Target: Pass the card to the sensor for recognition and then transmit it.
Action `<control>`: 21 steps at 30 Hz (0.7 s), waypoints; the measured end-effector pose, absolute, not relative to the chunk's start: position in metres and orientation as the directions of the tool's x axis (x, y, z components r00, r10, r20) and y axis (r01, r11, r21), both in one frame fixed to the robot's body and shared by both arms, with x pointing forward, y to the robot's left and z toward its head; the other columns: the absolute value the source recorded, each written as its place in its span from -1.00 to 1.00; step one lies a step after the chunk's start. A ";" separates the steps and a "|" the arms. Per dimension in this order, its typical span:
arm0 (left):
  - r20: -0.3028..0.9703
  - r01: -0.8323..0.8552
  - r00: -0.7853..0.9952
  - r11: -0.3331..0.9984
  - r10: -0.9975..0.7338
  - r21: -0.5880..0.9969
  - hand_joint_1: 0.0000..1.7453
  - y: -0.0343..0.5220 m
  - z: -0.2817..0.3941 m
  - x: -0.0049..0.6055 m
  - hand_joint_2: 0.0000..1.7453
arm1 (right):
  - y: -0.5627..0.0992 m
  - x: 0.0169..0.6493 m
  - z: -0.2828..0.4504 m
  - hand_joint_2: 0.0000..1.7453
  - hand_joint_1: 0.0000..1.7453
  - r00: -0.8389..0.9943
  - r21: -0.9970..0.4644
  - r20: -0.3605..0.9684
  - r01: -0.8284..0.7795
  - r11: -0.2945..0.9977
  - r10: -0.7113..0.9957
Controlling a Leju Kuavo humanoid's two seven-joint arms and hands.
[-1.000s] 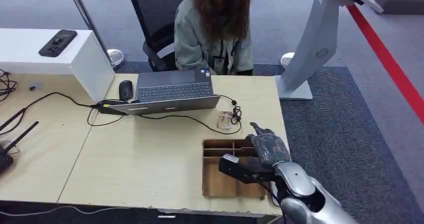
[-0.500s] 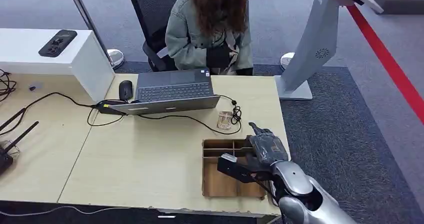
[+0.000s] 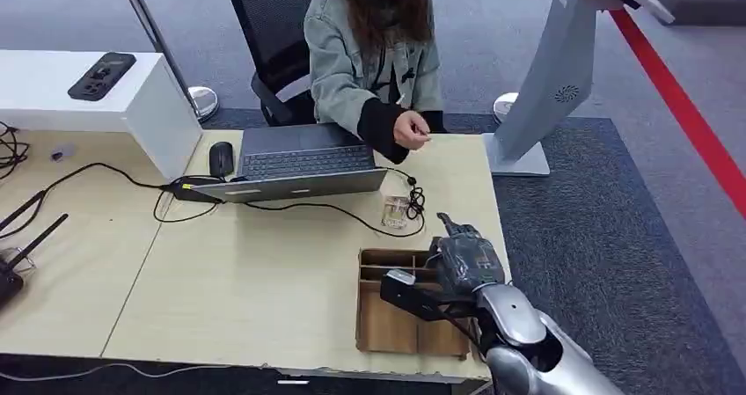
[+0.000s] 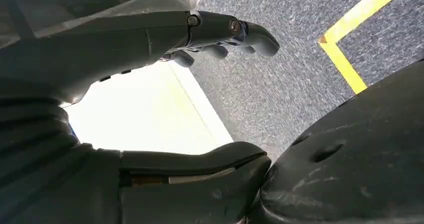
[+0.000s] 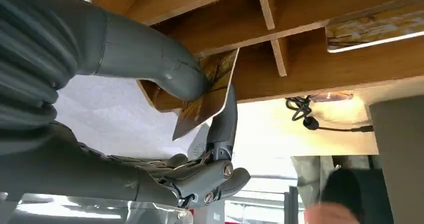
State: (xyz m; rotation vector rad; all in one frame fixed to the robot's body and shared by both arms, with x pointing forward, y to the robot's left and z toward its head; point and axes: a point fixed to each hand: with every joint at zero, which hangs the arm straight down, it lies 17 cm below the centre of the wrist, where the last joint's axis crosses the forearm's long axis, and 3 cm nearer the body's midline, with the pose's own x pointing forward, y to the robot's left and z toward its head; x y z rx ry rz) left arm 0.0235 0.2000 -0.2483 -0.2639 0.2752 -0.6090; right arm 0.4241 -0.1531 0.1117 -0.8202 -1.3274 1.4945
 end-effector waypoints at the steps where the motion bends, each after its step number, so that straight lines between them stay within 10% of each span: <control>1: -0.175 0.522 0.787 0.789 -0.592 -0.322 -1.00 0.200 -0.248 0.023 -1.00 | -0.153 0.424 0.112 1.00 0.96 -0.332 -0.977 0.101 -0.211 0.031 0.938; 21: -0.175 0.511 0.794 0.795 -0.582 -0.327 -1.00 0.198 -0.248 0.023 -1.00 | -0.151 0.439 0.173 1.00 1.00 -0.323 -0.980 0.201 -0.076 0.186 0.925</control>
